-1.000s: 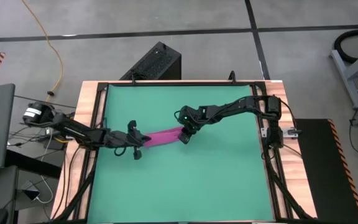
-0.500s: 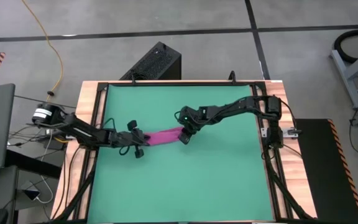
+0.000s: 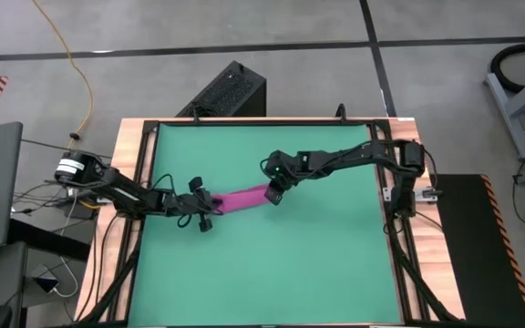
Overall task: Roll towel
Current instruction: Roll the pink towel
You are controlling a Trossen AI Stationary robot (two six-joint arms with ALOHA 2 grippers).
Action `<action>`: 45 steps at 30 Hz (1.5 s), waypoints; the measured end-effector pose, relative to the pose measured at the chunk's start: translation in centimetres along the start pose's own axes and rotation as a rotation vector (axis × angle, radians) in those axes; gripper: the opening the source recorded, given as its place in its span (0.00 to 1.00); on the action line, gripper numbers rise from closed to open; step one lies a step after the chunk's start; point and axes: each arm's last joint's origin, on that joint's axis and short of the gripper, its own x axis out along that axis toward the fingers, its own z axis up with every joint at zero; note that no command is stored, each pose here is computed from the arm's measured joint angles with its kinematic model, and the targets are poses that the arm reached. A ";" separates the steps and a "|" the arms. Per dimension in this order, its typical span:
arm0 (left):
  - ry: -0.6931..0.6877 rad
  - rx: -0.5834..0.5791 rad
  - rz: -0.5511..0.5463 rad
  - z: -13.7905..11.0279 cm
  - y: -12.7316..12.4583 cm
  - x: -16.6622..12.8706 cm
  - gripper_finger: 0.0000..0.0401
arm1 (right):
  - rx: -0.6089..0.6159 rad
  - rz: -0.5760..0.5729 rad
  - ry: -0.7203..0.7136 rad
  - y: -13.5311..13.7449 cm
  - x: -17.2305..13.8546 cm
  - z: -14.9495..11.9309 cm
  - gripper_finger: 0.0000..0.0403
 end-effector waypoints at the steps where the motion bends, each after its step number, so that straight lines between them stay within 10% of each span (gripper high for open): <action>1: 0.002 0.001 0.000 0.0 0.0 0.0 0.00 | -0.006 -0.010 -0.018 0.0 -0.3 0.2 0.32; 14: 0.009 -0.029 -0.019 -0.1 0.0 0.0 0.00 | -0.400 0.264 -0.472 5.2 -1.9 -1.6 0.28; 45: 0.016 -0.041 -0.123 0.0 -0.3 0.0 0.00 | -0.281 0.055 -0.366 -0.6 5.1 -3.8 0.25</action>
